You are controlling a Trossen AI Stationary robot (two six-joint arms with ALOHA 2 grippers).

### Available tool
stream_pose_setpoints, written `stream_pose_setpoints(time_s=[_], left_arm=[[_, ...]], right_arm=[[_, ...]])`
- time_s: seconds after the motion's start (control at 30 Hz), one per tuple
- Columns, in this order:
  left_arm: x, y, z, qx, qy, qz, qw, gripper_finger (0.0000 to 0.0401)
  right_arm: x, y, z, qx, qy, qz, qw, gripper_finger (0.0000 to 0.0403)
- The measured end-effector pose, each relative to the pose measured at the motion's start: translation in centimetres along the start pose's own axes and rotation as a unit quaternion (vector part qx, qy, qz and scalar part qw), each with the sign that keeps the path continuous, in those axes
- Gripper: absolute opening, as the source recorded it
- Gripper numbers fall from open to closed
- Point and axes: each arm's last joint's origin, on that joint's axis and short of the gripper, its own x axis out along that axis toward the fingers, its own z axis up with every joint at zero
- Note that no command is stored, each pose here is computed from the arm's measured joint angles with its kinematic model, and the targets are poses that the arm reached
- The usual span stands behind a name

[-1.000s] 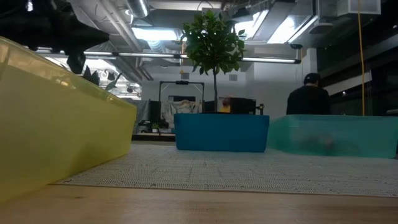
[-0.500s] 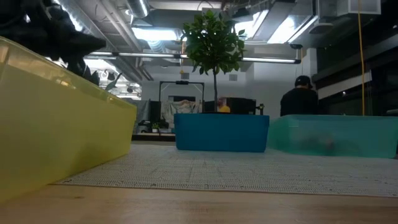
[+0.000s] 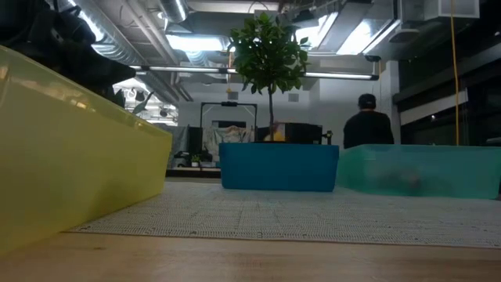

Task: Pick and place Granola Bars by type
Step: Return to Home Position

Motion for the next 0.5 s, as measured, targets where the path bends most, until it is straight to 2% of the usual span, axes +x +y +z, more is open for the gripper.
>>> stream_pose_setpoints(time_s=[0.5], left_arm=[[0.0, 0.04, 0.01, 0.019, -0.001, 0.004, 1.0, 0.0001]], right_arm=[[0.0, 0.0, -0.02, -0.002, 0.001, 0.0, 1.0, 0.0188]])
